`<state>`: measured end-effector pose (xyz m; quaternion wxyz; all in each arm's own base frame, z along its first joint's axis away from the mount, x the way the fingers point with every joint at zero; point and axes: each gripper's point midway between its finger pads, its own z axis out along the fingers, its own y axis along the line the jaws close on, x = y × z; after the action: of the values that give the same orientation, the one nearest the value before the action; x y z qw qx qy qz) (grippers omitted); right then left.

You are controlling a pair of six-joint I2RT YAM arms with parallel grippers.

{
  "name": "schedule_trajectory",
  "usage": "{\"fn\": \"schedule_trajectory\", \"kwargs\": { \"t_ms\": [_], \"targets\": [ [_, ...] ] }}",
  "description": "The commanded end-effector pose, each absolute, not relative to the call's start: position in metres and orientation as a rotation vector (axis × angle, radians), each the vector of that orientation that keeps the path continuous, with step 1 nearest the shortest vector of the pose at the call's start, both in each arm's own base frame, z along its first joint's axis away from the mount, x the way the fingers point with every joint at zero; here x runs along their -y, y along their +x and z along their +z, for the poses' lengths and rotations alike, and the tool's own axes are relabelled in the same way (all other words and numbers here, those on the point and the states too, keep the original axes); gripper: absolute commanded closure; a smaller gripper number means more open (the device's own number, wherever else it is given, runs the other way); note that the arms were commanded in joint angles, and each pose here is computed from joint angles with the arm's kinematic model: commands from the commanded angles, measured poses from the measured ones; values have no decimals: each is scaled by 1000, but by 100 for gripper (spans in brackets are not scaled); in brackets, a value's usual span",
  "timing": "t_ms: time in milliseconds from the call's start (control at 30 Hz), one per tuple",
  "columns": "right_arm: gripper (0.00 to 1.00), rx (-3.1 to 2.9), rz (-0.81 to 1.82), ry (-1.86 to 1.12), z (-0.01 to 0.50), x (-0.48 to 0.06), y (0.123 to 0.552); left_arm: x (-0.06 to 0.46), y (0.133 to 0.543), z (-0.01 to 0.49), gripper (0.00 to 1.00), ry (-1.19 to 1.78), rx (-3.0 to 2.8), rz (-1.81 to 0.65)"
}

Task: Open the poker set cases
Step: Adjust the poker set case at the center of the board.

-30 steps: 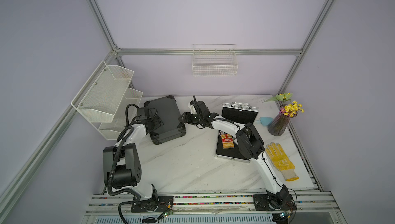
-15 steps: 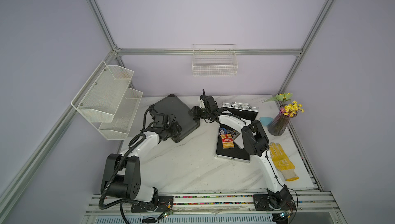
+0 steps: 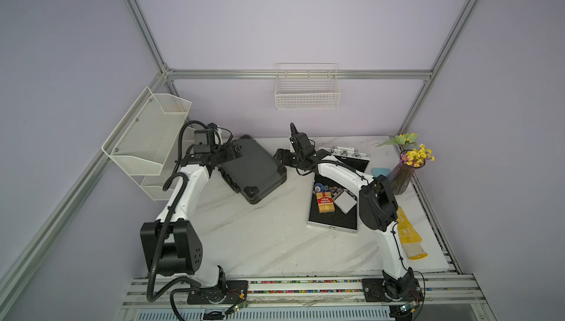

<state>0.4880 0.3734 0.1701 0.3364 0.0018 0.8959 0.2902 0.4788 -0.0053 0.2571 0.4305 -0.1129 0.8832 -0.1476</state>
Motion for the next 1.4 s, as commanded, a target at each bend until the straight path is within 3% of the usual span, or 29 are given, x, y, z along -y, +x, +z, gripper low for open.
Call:
{"fn": "schedule_trajectory", "kwargs": {
  "t_ms": [0,333,533,900,1367],
  "targets": [
    [9,-2259,806,115,194,-380,467,-4,522,244,8,-189,-2246,-329],
    [13,-2386,925,157,134,-435,373,-40,609,222,8,-141,-2221,-100],
    [13,-2395,1016,210,122,-453,341,-42,640,200,5,-105,-2216,-136],
    [13,-2411,1044,206,111,-468,346,-33,649,133,5,-104,-2349,-247],
    [12,-2372,1023,327,92,-442,404,-8,590,78,8,-195,-2582,-430]
  ]
}}
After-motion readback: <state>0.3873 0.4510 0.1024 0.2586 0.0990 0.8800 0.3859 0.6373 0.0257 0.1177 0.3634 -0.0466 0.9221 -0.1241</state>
